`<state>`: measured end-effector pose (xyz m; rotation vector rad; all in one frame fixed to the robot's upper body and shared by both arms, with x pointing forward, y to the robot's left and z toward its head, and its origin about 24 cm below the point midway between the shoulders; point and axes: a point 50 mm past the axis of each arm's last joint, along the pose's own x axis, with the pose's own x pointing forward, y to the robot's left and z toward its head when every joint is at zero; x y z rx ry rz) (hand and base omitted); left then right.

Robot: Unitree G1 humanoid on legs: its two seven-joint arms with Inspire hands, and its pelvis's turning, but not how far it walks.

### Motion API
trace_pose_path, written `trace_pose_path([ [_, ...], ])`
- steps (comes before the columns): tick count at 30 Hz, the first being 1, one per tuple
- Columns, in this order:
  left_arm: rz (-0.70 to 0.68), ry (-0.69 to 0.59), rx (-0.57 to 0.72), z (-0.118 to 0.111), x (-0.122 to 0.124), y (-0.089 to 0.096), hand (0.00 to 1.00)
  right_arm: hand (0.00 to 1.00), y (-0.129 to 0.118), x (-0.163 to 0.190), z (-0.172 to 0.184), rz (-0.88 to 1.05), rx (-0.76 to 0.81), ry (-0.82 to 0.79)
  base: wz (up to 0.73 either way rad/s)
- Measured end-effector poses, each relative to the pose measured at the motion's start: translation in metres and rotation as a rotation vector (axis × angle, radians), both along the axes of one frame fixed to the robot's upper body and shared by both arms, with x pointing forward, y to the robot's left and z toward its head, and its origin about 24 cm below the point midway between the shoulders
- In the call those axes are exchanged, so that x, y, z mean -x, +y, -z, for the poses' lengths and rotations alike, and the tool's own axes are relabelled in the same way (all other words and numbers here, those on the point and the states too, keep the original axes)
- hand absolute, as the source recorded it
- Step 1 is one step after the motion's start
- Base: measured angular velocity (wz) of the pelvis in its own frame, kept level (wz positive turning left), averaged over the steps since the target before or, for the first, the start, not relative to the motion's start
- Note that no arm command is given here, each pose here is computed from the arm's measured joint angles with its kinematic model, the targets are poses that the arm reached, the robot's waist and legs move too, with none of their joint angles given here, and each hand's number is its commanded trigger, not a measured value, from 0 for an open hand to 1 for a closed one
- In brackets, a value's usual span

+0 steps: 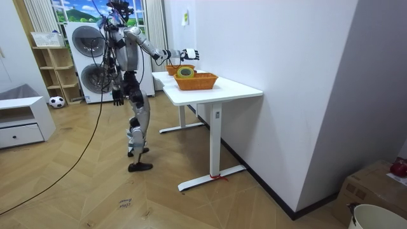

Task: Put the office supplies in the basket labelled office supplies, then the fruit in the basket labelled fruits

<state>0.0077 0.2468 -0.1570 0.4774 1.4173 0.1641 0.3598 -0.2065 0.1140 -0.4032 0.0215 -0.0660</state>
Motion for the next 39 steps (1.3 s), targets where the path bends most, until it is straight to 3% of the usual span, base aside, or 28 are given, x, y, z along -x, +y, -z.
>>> trace_pose_path([
  [20,0.033,-0.047,0.059,0.003,-0.019,-0.011,0.0,0.0,-0.017,0.002,0.046,0.054,-0.049,0.185,0.0],
  [39,-0.032,-0.119,0.112,0.003,-0.035,-0.017,0.0,0.0,-0.019,-0.005,0.037,0.071,-0.039,0.129,0.0],
])
